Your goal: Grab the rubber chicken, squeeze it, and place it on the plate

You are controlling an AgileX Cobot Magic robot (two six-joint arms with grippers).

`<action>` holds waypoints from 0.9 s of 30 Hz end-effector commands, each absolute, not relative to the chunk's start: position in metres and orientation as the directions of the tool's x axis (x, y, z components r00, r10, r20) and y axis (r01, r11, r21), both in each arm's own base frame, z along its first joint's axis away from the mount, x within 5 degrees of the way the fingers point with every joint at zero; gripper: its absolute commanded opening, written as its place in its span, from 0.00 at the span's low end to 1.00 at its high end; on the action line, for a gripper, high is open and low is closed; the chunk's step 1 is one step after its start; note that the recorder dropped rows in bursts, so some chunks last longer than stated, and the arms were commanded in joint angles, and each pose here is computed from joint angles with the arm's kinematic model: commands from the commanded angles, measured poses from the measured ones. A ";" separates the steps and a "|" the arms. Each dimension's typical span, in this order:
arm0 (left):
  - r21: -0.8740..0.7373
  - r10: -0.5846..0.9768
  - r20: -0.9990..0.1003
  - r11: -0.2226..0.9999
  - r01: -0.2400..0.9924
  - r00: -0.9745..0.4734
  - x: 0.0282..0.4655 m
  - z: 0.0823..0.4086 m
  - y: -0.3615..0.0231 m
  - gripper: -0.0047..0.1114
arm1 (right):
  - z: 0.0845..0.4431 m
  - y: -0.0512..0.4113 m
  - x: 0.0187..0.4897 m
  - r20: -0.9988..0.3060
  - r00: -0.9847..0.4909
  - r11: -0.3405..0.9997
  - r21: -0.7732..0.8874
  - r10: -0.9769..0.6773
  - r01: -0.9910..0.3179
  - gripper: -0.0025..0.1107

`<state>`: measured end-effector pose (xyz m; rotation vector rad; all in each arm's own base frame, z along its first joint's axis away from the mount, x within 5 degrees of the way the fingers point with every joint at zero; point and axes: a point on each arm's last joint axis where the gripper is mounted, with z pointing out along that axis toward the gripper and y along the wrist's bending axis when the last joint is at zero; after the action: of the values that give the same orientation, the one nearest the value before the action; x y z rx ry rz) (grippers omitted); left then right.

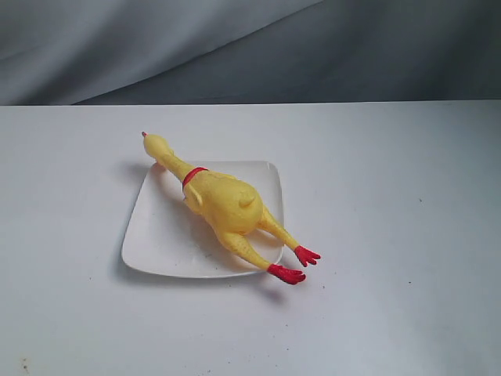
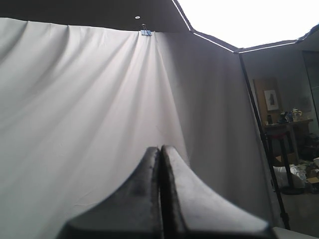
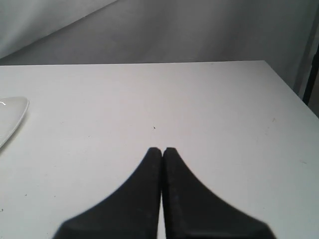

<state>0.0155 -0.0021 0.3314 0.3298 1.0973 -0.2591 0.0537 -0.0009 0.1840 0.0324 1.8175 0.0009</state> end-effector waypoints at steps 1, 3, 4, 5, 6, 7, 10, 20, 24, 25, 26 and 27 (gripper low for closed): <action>0.125 -0.048 -0.904 0.920 0.371 0.424 0.016 0.330 -0.002 0.04 | 0.183 -0.001 0.054 -0.970 -0.244 1.000 0.003 0.009 0.027 0.02; 0.125 -0.048 -0.904 0.920 0.371 0.424 0.016 0.330 -0.002 0.04 | 0.183 -0.001 0.054 -0.970 -0.244 1.000 0.003 0.009 0.027 0.02; 0.125 -0.048 -0.904 0.920 0.371 0.424 0.016 0.330 -0.002 0.04 | 0.183 -0.001 0.054 -0.970 -0.244 1.000 0.003 0.009 0.027 0.02; 0.125 -0.046 -0.904 0.922 0.367 0.425 0.016 0.330 -0.002 0.04 | 0.183 -0.001 0.054 -0.970 -0.244 1.000 0.005 0.011 0.027 0.02; 0.125 -0.035 -0.904 0.931 0.344 0.426 0.017 0.330 -0.002 0.04 | 0.183 -0.001 0.054 -0.970 -0.244 1.000 0.005 0.011 0.027 0.02; 0.125 -0.025 -0.904 0.939 0.321 0.426 0.017 0.330 -0.001 0.04 | 0.183 -0.001 0.054 -0.970 -0.244 1.000 0.005 0.011 0.027 0.02; 0.125 0.027 -0.904 0.971 0.205 0.426 0.017 0.330 0.001 0.04 | 0.183 -0.001 0.054 -0.970 -0.244 1.000 0.005 0.011 0.027 0.02; 0.125 0.175 -0.904 0.981 -0.150 0.390 0.015 0.330 0.006 0.04 | 0.183 -0.001 0.054 -0.970 -0.244 1.000 0.002 0.009 0.027 0.02; 0.150 0.224 -0.901 0.964 -0.219 0.370 0.015 0.329 0.008 0.04 | 0.183 -0.001 0.054 -0.970 -0.244 1.000 0.002 0.009 0.027 0.02; 0.150 0.224 -0.901 0.964 -0.219 0.370 0.015 0.329 0.008 0.04 | 0.183 -0.001 0.054 -0.970 -0.244 1.000 0.002 0.009 0.027 0.02; 0.150 0.224 -0.901 0.964 -0.219 0.370 0.015 0.329 0.008 0.04 | 0.183 -0.001 0.054 -0.970 -0.244 1.000 0.002 0.009 0.027 0.02; 0.150 0.224 -0.901 0.964 -0.218 0.370 0.015 0.329 0.008 0.04 | 0.183 -0.001 0.054 -0.970 -0.244 1.000 0.002 0.009 0.027 0.02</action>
<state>0.0141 0.0072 0.3312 0.0132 1.1478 0.2735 0.0537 -0.0009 0.1840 0.0324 1.8175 0.0009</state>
